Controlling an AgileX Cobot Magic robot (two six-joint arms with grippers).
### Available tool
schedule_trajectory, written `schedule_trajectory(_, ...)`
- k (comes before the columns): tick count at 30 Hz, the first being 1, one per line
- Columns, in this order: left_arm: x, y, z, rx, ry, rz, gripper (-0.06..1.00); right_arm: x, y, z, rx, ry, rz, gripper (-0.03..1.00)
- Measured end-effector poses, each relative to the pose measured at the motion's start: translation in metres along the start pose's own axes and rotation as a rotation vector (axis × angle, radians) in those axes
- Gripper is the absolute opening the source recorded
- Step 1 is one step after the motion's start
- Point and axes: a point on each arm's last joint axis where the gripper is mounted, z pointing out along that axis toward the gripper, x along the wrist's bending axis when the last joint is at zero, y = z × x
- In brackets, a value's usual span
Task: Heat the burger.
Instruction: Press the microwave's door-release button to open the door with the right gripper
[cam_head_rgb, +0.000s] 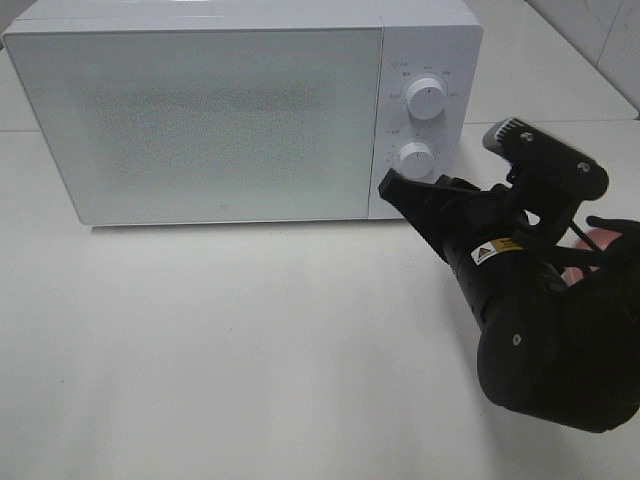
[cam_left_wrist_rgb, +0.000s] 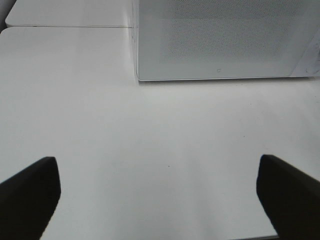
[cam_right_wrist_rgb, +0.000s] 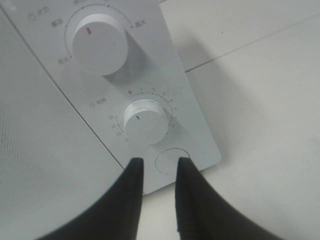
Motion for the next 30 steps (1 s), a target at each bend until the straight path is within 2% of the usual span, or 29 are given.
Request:
schedule_trajectory(1, 0.0, 0.0, 0.0, 0.0, 0.0, 0.0, 0.99, 0.0, -0.001, 0.0, 0.008, -0.002, 0.079, 0.17)
schedule_trajectory(2, 0.0, 0.0, 0.0, 0.0, 0.0, 0.0, 0.99, 0.0, -0.001, 0.0, 0.008, -0.002, 0.079, 0.17)
schedule_trajectory(3, 0.0, 0.0, 0.0, 0.0, 0.0, 0.0, 0.99, 0.0, -0.002, 0.0, 0.024, -0.008, 0.224, 0.11)
schedule_trajectory(4, 0.0, 0.0, 0.0, 0.0, 0.0, 0.0, 0.99, 0.0, -0.002, 0.0, 0.024, -0.008, 0.224, 0.11)
schedule_trajectory(5, 0.0, 0.0, 0.0, 0.0, 0.0, 0.0, 0.99, -0.001, -0.003, 0.0, 0.027, -0.011, 0.371, 0.07)
schedule_trajectory(6, 0.0, 0.0, 0.0, 0.0, 0.0, 0.0, 0.99, -0.001, -0.003, 0.0, 0.027, -0.011, 0.371, 0.07)
schedule_trajectory(7, 0.0, 0.0, 0.0, 0.0, 0.0, 0.0, 0.99, -0.001, -0.003, 0.0, 0.027, -0.014, 0.529, 0.04)
schedule_trajectory(8, 0.0, 0.0, 0.0, 0.0, 0.0, 0.0, 0.99, -0.001, -0.003, 0.0, 0.028, -0.016, 0.603, 0.03)
schedule_trajectory(9, 0.0, 0.0, 0.0, 0.0, 0.0, 0.0, 0.99, -0.001, -0.003, 0.0, 0.028, -0.016, 0.603, 0.03)
schedule_trajectory(10, 0.0, 0.0, 0.0, 0.0, 0.0, 0.0, 0.99, -0.001, -0.004, 0.0, 0.035, -0.022, 0.716, 0.01)
schedule_trajectory(14, 0.0, 0.0, 0.0, 0.0, 0.0, 0.0, 0.99, 0.0, -0.007, 0.0, 0.072, -0.027, 0.859, 0.01)
schedule_trajectory(19, 0.0, 0.0, 0.0, 0.0, 0.0, 0.0, 0.99, 0.002, -0.01, -0.001, 0.113, -0.035, 0.9, 0.01)
schedule_trajectory(30, 0.0, 0.0, 0.0, 0.0, 0.0, 0.0, 0.99, -0.004, -0.012, 0.005, 0.165, -0.074, 0.903, 0.01)
